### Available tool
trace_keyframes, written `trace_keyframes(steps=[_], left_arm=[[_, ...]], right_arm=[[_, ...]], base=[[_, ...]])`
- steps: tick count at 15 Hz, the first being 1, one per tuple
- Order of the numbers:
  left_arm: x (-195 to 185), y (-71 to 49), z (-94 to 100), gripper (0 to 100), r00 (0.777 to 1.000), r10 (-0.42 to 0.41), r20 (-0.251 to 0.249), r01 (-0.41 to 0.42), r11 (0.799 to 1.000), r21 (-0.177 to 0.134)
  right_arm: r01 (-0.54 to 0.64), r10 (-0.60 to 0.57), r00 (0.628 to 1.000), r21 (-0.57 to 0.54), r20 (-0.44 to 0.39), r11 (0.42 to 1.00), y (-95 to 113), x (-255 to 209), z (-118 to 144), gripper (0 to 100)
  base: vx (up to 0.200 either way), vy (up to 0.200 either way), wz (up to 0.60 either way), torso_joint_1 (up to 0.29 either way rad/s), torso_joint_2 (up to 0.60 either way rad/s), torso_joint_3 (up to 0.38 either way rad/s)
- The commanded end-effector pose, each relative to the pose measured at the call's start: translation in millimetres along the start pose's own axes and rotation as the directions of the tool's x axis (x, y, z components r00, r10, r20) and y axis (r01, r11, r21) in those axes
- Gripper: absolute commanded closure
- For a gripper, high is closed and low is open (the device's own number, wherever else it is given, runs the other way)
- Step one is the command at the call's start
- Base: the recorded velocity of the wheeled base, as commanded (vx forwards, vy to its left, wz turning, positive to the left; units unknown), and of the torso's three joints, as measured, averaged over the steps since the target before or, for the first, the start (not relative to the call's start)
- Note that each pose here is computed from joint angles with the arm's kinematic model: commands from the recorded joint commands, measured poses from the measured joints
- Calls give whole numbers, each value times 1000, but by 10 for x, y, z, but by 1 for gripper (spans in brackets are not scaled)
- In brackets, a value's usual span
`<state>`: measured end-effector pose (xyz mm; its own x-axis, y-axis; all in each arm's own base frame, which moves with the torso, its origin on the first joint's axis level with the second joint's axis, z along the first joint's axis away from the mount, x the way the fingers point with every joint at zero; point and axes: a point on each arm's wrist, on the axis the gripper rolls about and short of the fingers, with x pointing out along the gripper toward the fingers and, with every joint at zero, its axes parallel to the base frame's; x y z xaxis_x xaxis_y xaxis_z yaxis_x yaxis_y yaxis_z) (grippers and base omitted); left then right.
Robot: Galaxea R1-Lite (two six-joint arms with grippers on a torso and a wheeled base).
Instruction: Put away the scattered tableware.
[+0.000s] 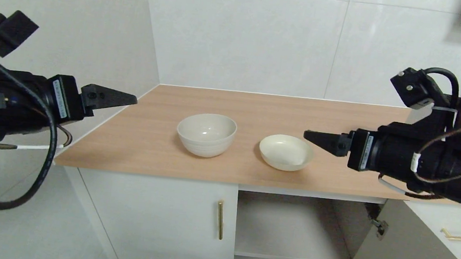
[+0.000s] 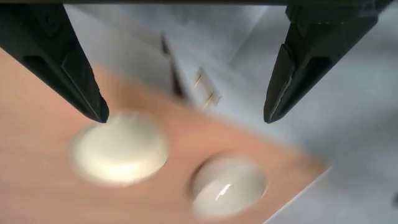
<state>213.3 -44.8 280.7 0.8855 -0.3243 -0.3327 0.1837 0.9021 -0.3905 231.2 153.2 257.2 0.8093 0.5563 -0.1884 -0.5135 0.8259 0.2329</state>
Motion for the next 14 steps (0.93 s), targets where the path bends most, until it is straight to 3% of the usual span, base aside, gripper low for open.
trace_keyframes(steps=[1, 2, 3, 6, 7, 9, 11, 14], left_arm=[[357, 12, 115, 0, 994, 65, -84, -66, 998, -11], [357, 12, 115, 0, 994, 65, -84, -66, 998, -11], [628, -27, 158, 0, 983, 138, -124, -138, 990, 8], [915, -60, 47, 0, 963, 239, -128, -237, 971, 29], [1130, -126, -25, 0, 958, 275, -84, -275, 961, 8], [1322, -194, -146, 0, 961, 266, -77, -267, 964, -9], [1483, -185, -232, 0, 957, 279, -84, -280, 960, -7], [1695, -138, -328, 0, 953, 292, -77, -295, 955, -27]], right_arm=[[94, -93, 993, 18, -75, 995, -221, 405, 69, 0], [94, -93, 993, 18, -75, 995, -221, 405, 69, 0], [130, -125, 985, 37, -119, 991, -295, 452, 38, 0], [186, -181, 975, 31, -128, 982, -322, 531, 8, 0], [258, -254, 959, 21, -123, 966, -353, 583, -28, 0], [268, -264, 957, 20, -121, 963, -355, 578, -28, 0], [270, -266, 956, 20, -123, 963, -357, 573, -37, 0], [272, -267, 955, 20, -128, 962, -361, 587, -49, 0]], base=[[0, 0, 0, 0, 0, 0], [0, 0, 0, 0, 0, 0], [0, 0, 0, 0, 0, 0], [0, 0, 0, 0, 0, 0], [0, 0, 0, 0, 0, 0], [0, 0, 0, 0, 0, 0], [0, 0, 0, 0, 0, 0], [0, 0, 0, 0, 0, 0]])
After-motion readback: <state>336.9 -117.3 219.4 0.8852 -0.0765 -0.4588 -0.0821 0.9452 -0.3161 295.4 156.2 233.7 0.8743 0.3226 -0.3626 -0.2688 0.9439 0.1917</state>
